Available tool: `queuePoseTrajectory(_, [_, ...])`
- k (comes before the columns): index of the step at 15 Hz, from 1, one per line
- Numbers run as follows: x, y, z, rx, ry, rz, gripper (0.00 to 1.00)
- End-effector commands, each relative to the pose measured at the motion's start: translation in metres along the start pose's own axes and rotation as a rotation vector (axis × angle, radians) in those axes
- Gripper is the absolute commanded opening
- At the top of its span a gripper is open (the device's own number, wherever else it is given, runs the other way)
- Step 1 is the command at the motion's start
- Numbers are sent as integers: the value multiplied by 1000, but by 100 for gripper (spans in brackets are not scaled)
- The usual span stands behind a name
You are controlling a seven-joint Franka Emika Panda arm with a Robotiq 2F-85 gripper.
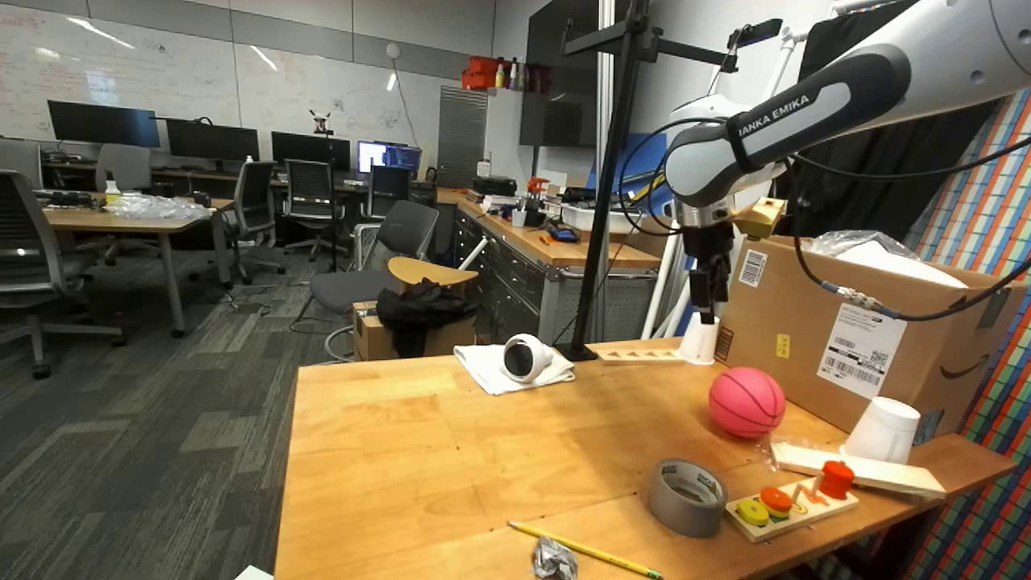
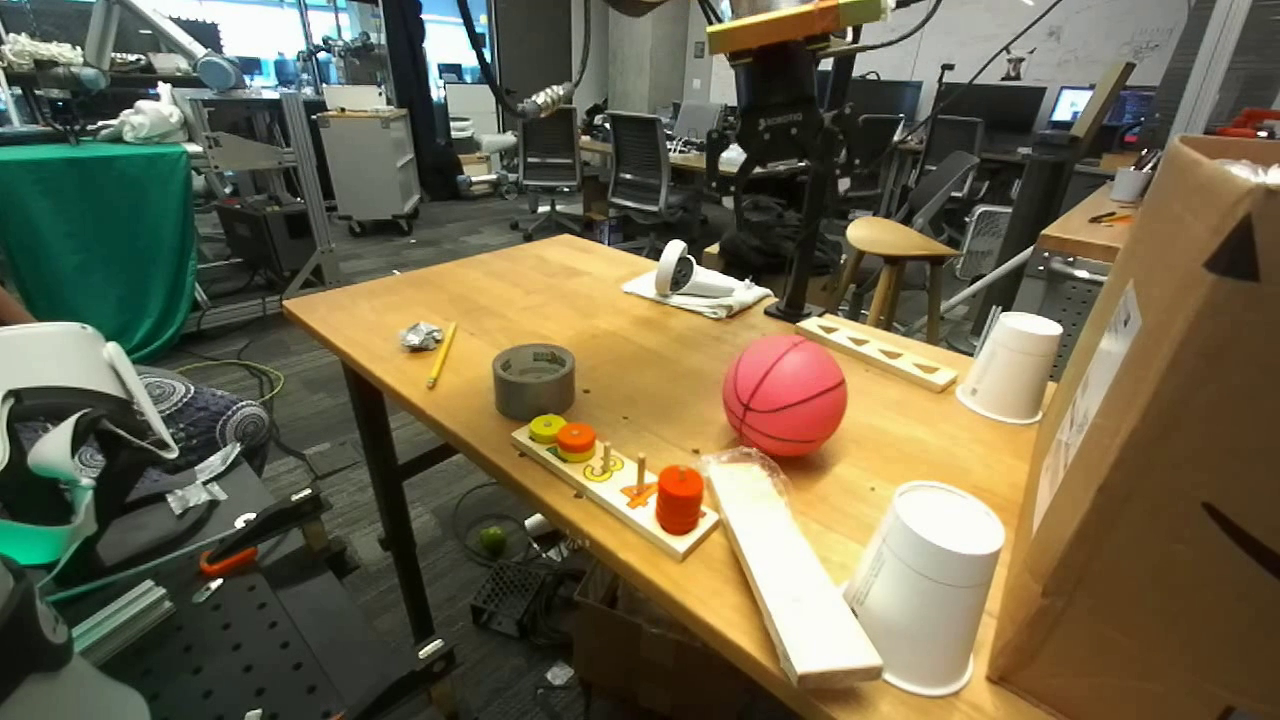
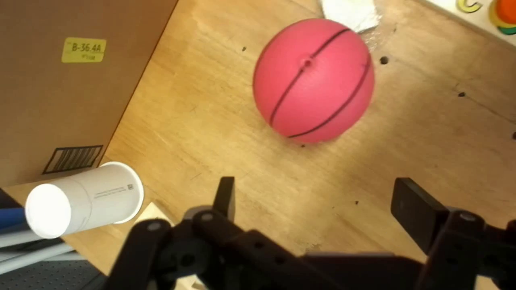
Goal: Move the ball to the right
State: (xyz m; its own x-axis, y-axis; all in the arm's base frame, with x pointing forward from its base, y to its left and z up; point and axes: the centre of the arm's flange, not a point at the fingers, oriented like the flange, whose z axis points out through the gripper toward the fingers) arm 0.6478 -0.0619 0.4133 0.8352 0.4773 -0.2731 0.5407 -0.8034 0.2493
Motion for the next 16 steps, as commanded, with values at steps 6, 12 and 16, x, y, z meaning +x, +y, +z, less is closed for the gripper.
queuePoseTrajectory(6, [-14, -59, 4, 271, -181, 31, 100])
queuePoseTrajectory(12, [-8, -78, 38, 389, -146, -9, 100])
queuePoseTrajectory(16, [-8, -76, 76, 373, -152, -71, 100])
